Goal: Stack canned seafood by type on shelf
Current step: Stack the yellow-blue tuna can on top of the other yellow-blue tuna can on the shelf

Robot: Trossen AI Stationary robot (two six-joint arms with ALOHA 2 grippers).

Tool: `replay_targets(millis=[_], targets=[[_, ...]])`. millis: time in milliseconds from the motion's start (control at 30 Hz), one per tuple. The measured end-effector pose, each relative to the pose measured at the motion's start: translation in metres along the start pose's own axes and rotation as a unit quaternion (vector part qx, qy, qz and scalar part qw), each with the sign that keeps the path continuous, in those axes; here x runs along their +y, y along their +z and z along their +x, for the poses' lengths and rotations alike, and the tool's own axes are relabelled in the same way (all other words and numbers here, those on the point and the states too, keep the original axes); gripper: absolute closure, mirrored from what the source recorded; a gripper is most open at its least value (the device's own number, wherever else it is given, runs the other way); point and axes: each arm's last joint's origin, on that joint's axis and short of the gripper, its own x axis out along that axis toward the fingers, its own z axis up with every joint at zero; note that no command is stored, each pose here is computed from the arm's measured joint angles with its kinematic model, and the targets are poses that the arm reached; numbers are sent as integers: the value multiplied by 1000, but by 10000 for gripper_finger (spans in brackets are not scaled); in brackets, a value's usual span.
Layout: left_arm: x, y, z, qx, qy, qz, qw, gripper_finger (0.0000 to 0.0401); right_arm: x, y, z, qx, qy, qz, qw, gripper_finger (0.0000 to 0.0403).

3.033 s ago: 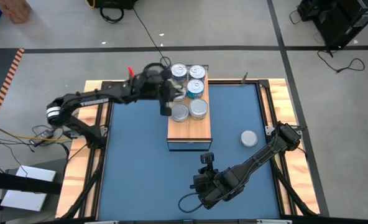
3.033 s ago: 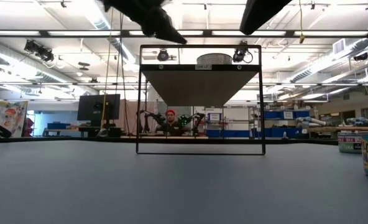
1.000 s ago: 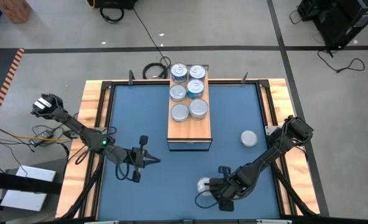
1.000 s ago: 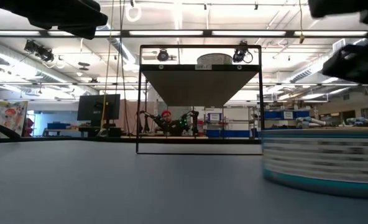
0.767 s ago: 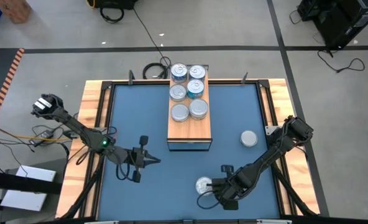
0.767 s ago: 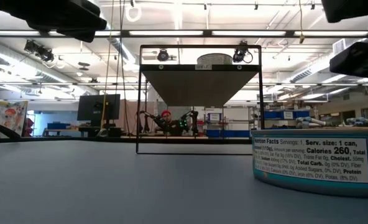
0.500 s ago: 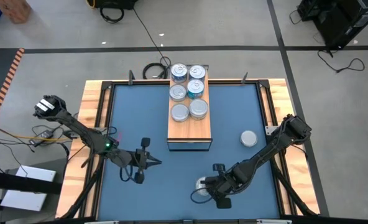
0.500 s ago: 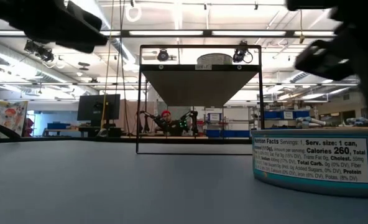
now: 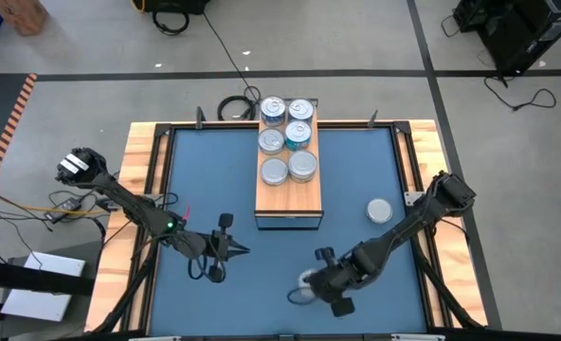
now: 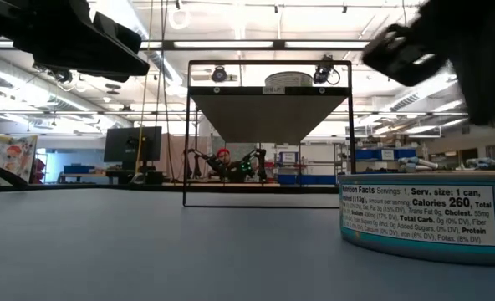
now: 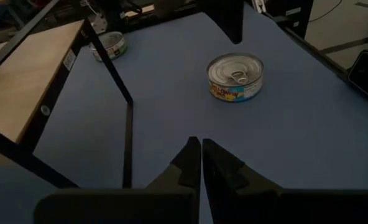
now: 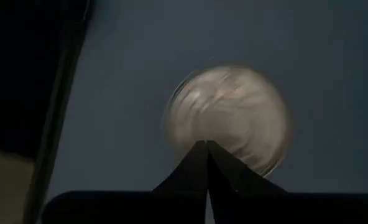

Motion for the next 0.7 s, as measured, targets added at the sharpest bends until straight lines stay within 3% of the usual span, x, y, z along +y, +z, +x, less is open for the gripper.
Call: replay_targets(millis=[367, 700], targets=[[0, 0, 0, -2, 0, 7, 1000, 383, 20, -12, 6, 7, -45, -169, 985, 289], [0, 0, 0, -2, 1, 8, 1000, 383, 27, -23, 17, 38, -91, -270, 958, 282]])
